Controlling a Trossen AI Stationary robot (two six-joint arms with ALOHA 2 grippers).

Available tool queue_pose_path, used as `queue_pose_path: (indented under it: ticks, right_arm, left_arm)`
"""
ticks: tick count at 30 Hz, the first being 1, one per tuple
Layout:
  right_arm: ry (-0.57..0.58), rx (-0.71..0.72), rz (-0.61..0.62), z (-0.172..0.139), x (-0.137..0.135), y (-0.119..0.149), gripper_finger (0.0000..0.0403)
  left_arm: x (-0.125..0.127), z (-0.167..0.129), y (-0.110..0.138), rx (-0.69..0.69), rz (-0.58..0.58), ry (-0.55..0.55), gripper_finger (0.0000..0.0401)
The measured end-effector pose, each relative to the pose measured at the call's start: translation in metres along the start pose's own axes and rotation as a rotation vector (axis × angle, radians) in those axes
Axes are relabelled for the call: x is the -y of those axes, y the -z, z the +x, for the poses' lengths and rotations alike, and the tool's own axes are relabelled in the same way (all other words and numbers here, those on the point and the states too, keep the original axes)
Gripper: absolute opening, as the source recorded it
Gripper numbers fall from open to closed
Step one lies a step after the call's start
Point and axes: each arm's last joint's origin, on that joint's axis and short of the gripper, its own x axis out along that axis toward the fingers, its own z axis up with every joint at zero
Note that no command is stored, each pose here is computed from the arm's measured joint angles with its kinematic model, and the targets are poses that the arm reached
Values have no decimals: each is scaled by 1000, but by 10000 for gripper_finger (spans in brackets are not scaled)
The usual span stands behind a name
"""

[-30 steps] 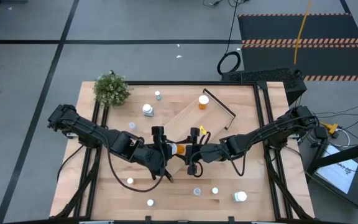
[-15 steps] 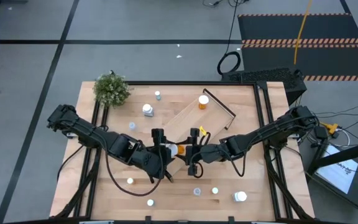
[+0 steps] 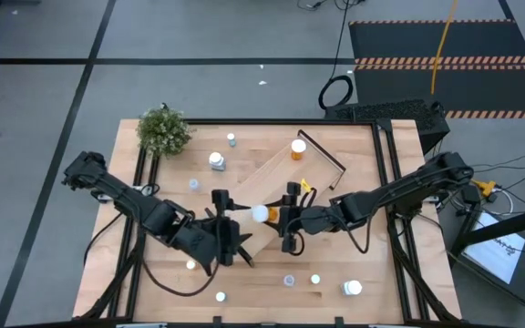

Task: Pick and place medicine bottles onto shelf by color
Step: Put the large orange pill bottle on the shelf aligned with the other large orange pill bottle

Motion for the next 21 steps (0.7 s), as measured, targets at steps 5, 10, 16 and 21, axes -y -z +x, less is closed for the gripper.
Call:
queue_pose_path:
  ticks: [5,10,16,21]
  right_arm:
    - [-1,-9,62,-19,10,-4,196]
    - [-2,18,123,-40,22,5,196]
    - [50,173,221,-65,37,31,196]
    - [186,253,254,-79,50,59,196]
  left_arm:
    - [0,-6,1,-1,-3,-4,315]
    - [-1,-5,3,-15,0,-18,297]
    - [-5,-1,3,-29,-17,-32,280]
    - [-6,0,3,-30,-22,-34,276]
